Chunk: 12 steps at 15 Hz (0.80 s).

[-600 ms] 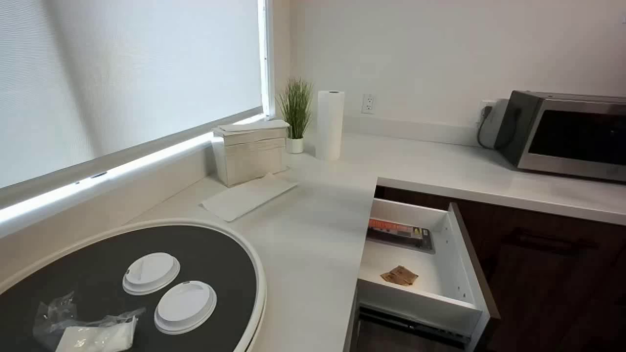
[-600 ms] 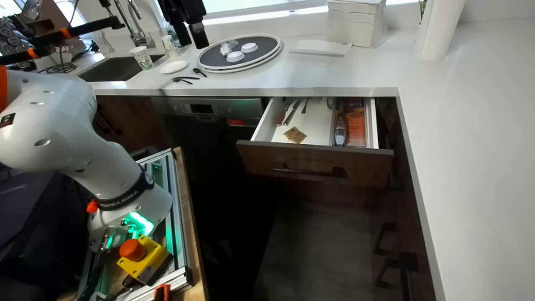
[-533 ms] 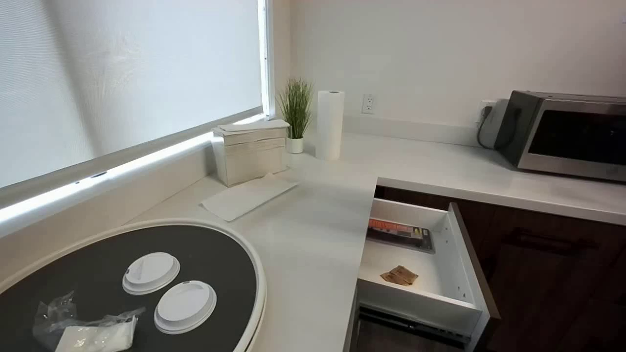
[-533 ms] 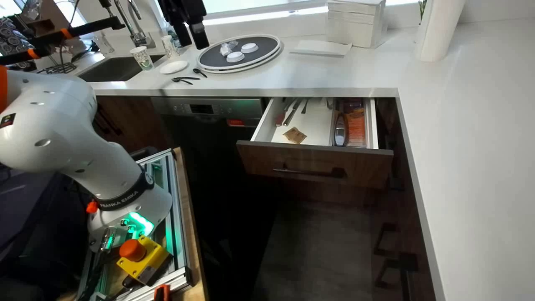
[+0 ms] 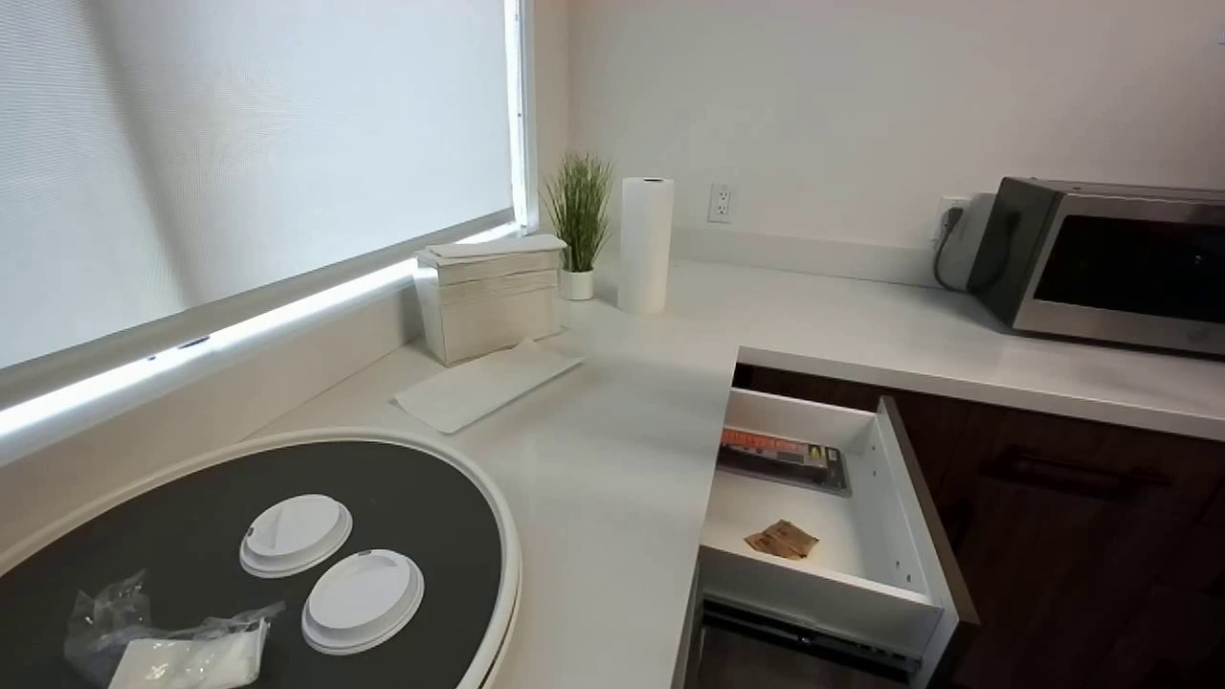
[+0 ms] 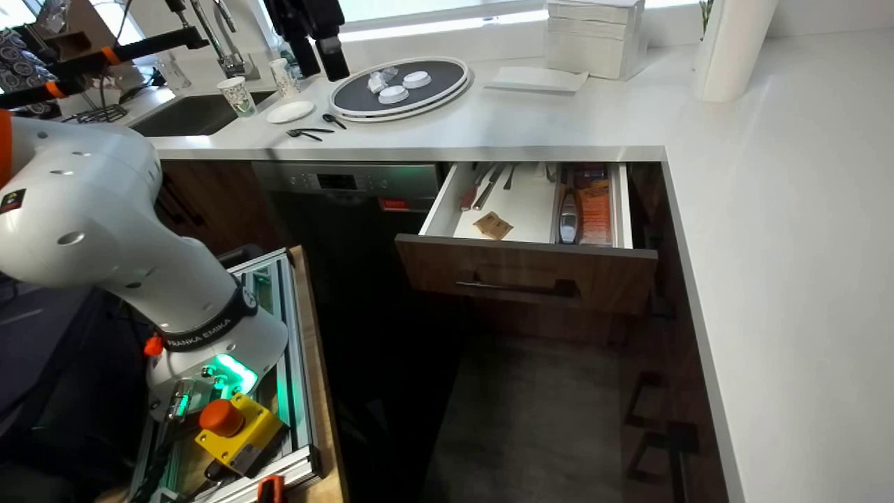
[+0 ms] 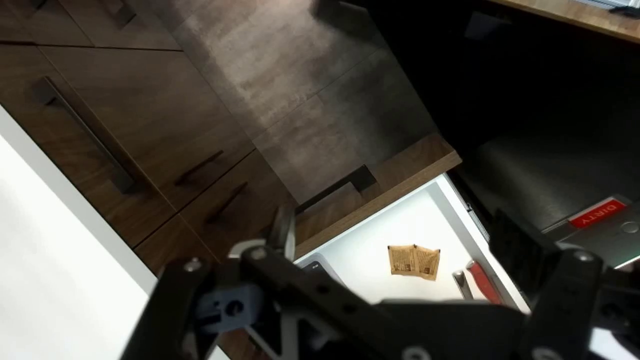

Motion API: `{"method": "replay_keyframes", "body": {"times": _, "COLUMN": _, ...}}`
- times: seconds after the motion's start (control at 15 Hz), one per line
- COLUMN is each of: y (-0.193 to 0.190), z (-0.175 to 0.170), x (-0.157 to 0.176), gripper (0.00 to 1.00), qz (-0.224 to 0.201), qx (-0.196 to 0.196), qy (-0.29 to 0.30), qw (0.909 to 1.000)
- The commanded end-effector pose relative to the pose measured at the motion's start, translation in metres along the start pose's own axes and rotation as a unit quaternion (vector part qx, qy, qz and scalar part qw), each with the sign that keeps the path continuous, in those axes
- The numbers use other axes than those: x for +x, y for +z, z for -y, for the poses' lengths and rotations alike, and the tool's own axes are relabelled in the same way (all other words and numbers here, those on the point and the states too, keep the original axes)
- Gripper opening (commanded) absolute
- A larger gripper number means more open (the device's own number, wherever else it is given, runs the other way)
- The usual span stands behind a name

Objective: Close the open drawer fully

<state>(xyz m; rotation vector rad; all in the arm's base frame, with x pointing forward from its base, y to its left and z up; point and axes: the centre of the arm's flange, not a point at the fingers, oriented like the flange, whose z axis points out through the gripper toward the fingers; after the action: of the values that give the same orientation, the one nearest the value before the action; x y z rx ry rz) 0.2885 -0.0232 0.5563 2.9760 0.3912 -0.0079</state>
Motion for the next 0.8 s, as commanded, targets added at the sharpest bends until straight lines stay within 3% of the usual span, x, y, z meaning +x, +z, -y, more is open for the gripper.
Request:
{"method": "replay_keyframes", "body": {"times": 0.0, "y": 0.006, "z": -0.006, "x": 0.007, "gripper": 1.0, "qz": -0.012, "qx": 0.008, "qy": -0.027, "qw": 0.9995}}
{"method": "replay_keyframes", "body": {"times": 0.2, "y": 0.03, "z": -0.03, "x": 0.028, "gripper": 1.0, "qz": -0.039, "qx": 0.017, "qy": -0.091, "qw": 0.995}}
{"method": "replay_keyframes", "body": {"times": 0.6, "y": 0.114, "z": -0.071, "x": 0.072, "gripper": 1.0, "qz": -0.071, "qx": 0.04, "qy": -0.221, "qw": 0.9718}}
{"method": "replay_keyframes", "body": {"times": 0.67, "y": 0.131, "z": -0.075, "x": 0.08, "gripper": 0.75, "qz": -0.07, "qx": 0.038, "qy": -0.23, "qw": 0.9699}}
{"method": "replay_keyframes", "body": {"times": 0.73, "y": 0.147, "z": -0.078, "x": 0.089, "gripper": 0.74, "qz": -0.067, "qx": 0.028, "qy": -0.237, "qw": 0.9688}}
